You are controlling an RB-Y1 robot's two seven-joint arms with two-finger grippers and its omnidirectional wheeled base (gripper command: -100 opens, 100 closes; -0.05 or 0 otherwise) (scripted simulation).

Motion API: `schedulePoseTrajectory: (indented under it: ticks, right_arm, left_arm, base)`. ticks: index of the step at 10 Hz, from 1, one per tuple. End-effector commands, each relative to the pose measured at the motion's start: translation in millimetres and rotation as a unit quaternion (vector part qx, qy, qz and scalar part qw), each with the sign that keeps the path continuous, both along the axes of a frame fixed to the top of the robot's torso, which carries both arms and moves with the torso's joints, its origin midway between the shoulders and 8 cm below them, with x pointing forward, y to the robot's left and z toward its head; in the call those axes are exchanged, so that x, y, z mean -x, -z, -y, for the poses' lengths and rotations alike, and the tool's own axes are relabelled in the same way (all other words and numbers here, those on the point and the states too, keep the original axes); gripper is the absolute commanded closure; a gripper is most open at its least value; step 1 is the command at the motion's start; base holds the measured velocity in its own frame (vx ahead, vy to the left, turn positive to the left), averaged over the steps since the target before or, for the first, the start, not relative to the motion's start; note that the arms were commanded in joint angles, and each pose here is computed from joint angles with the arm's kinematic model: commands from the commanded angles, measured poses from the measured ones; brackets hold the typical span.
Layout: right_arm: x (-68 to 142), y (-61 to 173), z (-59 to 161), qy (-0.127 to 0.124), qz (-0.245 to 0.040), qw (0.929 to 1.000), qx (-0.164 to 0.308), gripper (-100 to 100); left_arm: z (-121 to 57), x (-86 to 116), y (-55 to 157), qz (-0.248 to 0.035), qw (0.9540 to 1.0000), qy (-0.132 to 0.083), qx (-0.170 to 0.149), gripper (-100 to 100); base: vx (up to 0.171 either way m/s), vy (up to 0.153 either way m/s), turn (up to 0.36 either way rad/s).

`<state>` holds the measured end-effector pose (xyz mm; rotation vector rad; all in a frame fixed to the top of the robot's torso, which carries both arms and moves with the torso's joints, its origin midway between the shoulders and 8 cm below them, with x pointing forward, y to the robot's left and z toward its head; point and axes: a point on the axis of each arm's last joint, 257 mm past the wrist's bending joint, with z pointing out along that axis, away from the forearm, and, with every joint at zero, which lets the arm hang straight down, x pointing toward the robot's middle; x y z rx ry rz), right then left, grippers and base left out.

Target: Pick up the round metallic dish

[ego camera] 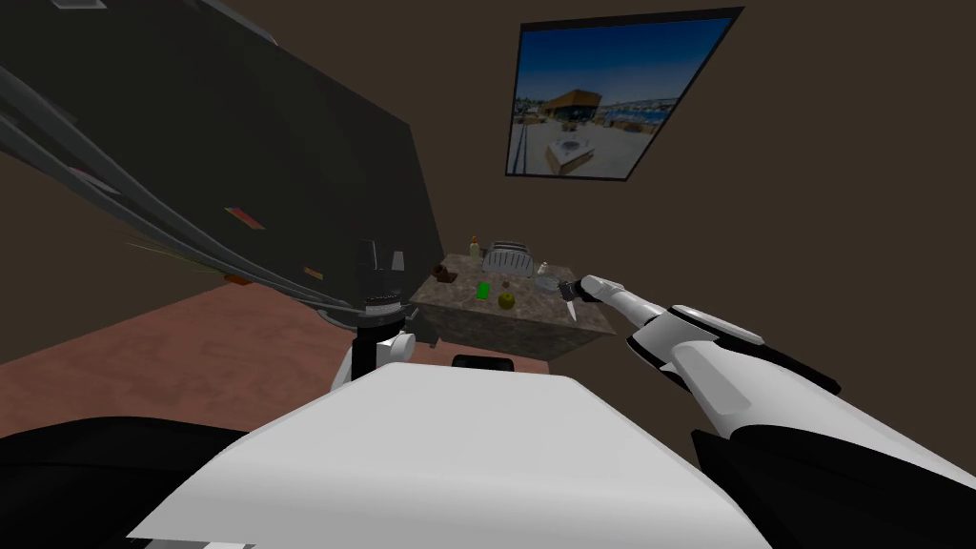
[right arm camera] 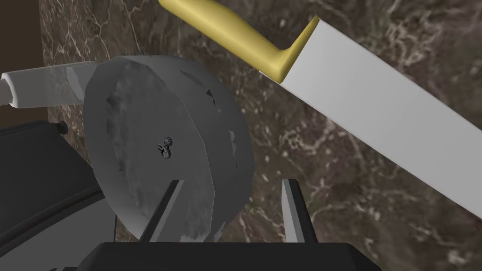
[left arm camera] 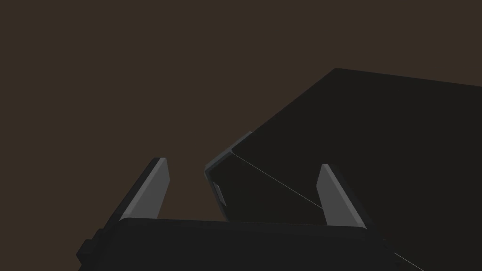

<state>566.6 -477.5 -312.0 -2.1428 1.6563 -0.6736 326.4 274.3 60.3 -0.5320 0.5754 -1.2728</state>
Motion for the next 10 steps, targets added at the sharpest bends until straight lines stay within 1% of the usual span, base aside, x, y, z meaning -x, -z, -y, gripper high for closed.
schedulePoseTrajectory:
  ticks: [1, 4, 5, 6, 7, 8, 9, 10]
  right_arm:
    - [0, 0, 0, 0.000, 0.000, 1.0000, 0.000, 100]
    - [0, 0, 0, 0.000, 0.000, 1.0000, 0.000, 100]
    - [0, 0, 0, 0.000, 0.000, 1.0000, 0.000, 0]
    - [-11, -14, 8, 0.014, 0.029, 0.9994, -0.008, -100]
    - [-14, -19, 11, 0.020, 0.039, 0.9990, -0.011, -100]
    - [-14, -19, 11, 0.020, 0.039, 0.9990, -0.011, -100]
    - [-21, -29, 17, 0.032, 0.060, 0.9975, -0.018, -100]
    - [-24, -34, 20, 0.039, 0.071, 0.9965, -0.022, -100]
  left_arm:
    - [0.0, 0, 0, 0.000, 1.0000, 0.000, 0.000, 0]
    - [0.0, 0, 0, 0.000, 1.0000, 0.000, 0.000, 0]
    - [0.0, 0, 0, 0.000, 1.0000, 0.000, 0.000, 0]
    - [0.0, 0, 0, 0.000, 1.0000, 0.000, 0.000, 0]
    - [0.0, 0, 0, 0.000, 1.0000, 0.000, 0.000, 0]
    - [0.0, 0, 0, 0.000, 1.0000, 0.000, 0.000, 0]
    - [0.0, 0, 0, 0.000, 1.0000, 0.000, 0.000, 0]
    - [0.0, 0, 0, 0.000, 1.0000, 0.000, 0.000, 0]
  base:
    - [0.000, 0.000, 0.000]
    - [0.000, 0.000, 0.000]
    - [0.000, 0.000, 0.000]
    - [-0.001, 0.014, -0.191]
    - [-0.005, 0.031, -0.146]
    - [-0.006, 0.022, -0.025]
    - [-0.003, 0.017, -0.116]
    - [-0.004, 0.028, -0.123]
